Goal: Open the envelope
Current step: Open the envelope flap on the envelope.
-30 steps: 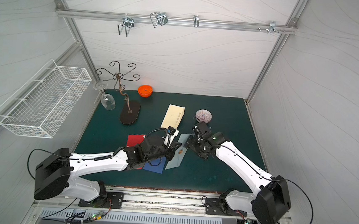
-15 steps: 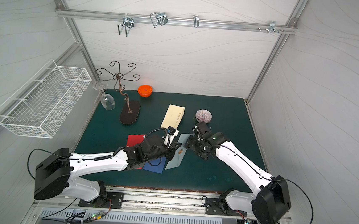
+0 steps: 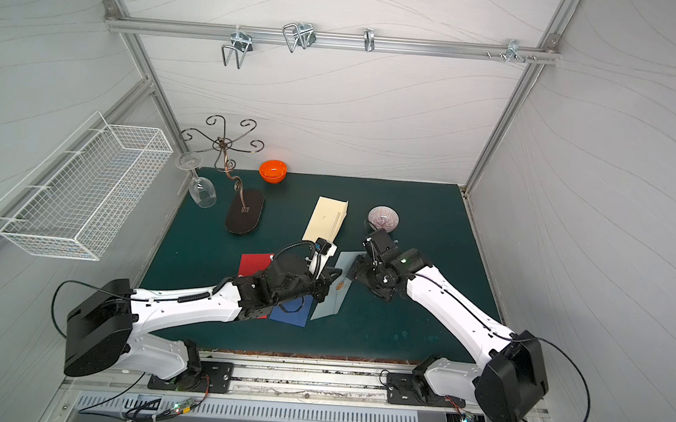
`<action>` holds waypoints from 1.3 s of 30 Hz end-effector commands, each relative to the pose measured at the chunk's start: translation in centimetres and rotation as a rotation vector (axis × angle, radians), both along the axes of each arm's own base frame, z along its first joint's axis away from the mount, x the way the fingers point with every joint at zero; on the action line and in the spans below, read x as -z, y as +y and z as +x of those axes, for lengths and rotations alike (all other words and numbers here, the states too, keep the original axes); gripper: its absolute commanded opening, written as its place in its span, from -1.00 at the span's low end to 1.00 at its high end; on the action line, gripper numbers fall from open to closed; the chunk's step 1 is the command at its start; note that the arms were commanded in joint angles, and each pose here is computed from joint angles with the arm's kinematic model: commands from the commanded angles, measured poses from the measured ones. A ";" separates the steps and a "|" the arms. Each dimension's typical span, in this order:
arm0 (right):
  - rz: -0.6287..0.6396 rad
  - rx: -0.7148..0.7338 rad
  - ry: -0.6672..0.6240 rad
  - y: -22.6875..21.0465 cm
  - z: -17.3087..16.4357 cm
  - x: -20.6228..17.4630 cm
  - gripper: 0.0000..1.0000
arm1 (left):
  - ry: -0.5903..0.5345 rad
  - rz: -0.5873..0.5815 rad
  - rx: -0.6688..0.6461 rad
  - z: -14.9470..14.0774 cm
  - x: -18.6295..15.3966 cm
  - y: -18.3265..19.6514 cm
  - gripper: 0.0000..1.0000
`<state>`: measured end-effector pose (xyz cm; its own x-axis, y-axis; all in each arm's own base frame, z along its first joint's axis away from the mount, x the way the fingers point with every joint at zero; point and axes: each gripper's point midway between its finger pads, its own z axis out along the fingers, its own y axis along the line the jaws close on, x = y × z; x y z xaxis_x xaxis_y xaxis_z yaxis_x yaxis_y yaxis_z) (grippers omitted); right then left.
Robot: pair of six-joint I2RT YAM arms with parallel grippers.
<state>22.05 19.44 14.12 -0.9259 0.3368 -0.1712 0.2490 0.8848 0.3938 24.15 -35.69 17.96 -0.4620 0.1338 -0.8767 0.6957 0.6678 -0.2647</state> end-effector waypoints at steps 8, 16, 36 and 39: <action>0.057 -0.034 -0.076 0.3 0.1 -1.5 0.81 | -0.038 -0.072 0.016 0.1 -2.6 -1.0 -1.00; 0.035 -0.041 -0.035 0.5 0.1 -0.5 0.81 | -0.037 -0.079 0.037 -0.2 -2.7 -1.2 -1.00; -0.076 0.002 0.008 -1.4 -0.2 0.8 0.81 | -0.031 -0.084 0.052 -0.4 -2.6 -1.4 -1.00; -0.079 0.000 0.009 -1.4 -0.2 0.8 0.81 | -0.033 -0.082 0.050 -0.4 -2.6 -1.4 -1.00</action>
